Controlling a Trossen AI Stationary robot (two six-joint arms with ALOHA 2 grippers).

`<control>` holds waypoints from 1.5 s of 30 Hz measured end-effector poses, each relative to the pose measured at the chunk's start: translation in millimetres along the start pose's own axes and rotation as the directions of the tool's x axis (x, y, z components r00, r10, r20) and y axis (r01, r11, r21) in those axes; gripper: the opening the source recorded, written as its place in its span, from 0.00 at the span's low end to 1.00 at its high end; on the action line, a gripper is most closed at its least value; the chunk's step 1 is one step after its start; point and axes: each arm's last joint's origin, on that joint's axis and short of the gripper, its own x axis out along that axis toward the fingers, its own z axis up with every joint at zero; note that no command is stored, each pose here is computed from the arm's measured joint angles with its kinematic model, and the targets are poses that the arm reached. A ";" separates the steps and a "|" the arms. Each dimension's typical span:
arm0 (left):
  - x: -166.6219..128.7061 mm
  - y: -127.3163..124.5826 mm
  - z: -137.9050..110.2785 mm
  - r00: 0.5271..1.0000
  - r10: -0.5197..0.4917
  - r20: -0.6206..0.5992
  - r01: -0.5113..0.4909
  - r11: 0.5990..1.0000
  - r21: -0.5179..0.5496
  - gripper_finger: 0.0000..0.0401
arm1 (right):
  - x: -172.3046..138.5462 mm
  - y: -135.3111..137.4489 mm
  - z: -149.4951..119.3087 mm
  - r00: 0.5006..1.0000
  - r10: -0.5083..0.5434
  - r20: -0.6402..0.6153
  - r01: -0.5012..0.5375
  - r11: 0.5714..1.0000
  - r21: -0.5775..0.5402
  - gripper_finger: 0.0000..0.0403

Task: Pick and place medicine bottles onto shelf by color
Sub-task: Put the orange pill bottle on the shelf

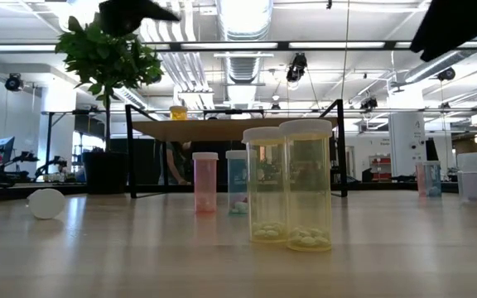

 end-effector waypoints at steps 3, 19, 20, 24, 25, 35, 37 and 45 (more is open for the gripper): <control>-2.1 -7.5 6.9 0.999 -0.033 0.018 0.031 0.997 0.069 0.71 | 8.5 6.5 -3.3 1.000 0.003 0.014 -0.005 0.992 0.127 0.46; 11.7 -6.4 -61.8 0.962 -0.028 -0.272 0.021 0.999 -0.031 0.71 | 38.2 60.5 1.1 0.987 0.154 0.051 -0.156 0.987 0.033 0.46; 10.2 -10.9 -69.0 0.954 -0.041 -0.299 0.037 0.999 -0.020 0.71 | 40.4 62.9 -0.7 0.987 0.153 0.054 -0.154 0.988 0.032 0.46; 3.1 -25.2 -93.2 0.931 -0.043 -0.363 0.053 0.998 0.016 0.71 | 48.7 74.1 -5.7 0.983 0.171 0.070 -0.169 0.985 -0.035 0.46; 2.2 -28.1 -98.7 0.931 -0.036 -0.362 0.055 0.998 0.043 0.71 | 50.3 77.1 -6.4 0.981 0.182 0.073 -0.178 0.982 -0.061 0.46; 56.2 -53.3 -93.5 0.980 -0.166 -0.107 0.185 0.960 0.212 0.71 | 38.0 63.9 53.3 0.987 0.161 0.027 -0.158 0.985 -0.075 0.46; 73.9 -53.6 -87.3 0.973 -0.216 -0.076 0.228 0.946 0.229 0.71 | 31.9 51.4 71.3 0.990 0.135 -0.052 -0.137 0.990 -0.045 0.46; 117.6 -58.3 -58.5 0.964 -0.260 -0.061 0.267 0.920 0.288 0.71 | 0.4 30.3 74.4 0.971 0.080 -0.225 -0.093 0.995 -0.048 0.46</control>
